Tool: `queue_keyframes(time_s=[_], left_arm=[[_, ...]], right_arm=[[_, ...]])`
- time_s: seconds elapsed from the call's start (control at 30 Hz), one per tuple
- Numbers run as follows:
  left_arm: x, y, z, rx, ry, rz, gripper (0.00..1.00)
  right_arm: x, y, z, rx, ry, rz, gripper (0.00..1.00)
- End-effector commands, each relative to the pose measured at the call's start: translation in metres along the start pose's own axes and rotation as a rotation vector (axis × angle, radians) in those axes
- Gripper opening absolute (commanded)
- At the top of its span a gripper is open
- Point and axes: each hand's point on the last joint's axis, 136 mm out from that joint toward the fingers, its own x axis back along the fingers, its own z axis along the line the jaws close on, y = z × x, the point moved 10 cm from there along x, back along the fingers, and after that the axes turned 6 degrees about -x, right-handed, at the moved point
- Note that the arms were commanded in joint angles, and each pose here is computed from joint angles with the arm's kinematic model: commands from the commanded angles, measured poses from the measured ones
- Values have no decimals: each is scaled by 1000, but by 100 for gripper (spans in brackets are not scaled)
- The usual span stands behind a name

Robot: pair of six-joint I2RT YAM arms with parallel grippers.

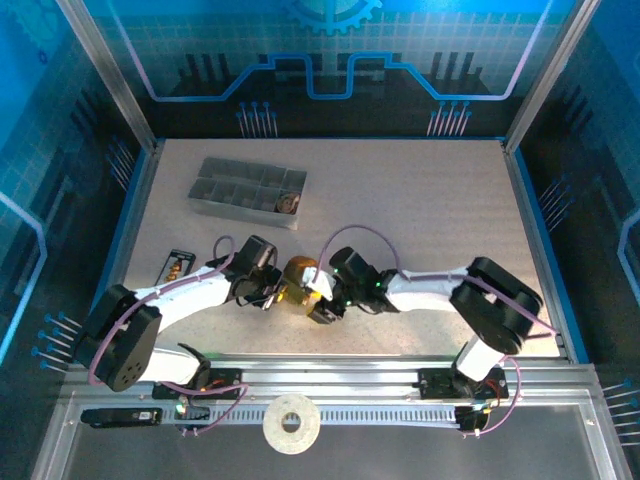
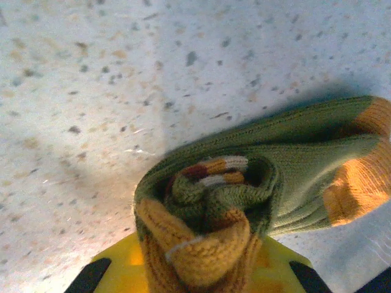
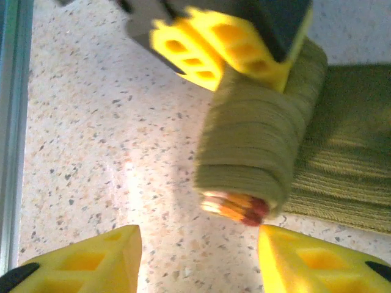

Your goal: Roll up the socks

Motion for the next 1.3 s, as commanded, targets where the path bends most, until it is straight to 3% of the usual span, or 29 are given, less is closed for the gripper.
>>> queue_keyframes(time_s=[0.0,0.2,0.43,0.5,0.6,0.7,0.77,0.87,0.93,1.03,1.27], left_arm=[[-1,-4,45,109,380,0,0],[0,-5,35,128,434,14,0],[-4,-6,26,118,449,43,0],[-5,-6,26,117,443,45,0],[-4,-6,27,121,434,56,0],[3,-6,23,120,370,58,17],[13,-4,19,116,291,49,40],[31,5,15,88,210,11,65],[41,13,16,74,183,-14,76],[52,21,13,59,85,-35,79],[58,19,9,-6,-66,-20,76]], right_arm=[[6,12,15,275,-224,-26,57],[-11,23,40,483,-333,6,59],[-45,32,36,603,-512,65,55],[-51,32,35,614,-507,91,50],[-61,21,30,595,-503,163,31],[-66,-1,22,517,-471,268,12],[-65,-9,18,426,-411,296,1],[-63,-23,15,265,-199,330,0],[-63,-34,13,171,-77,359,0],[-65,-34,6,35,61,364,0],[-64,-39,-21,-292,264,343,0]])
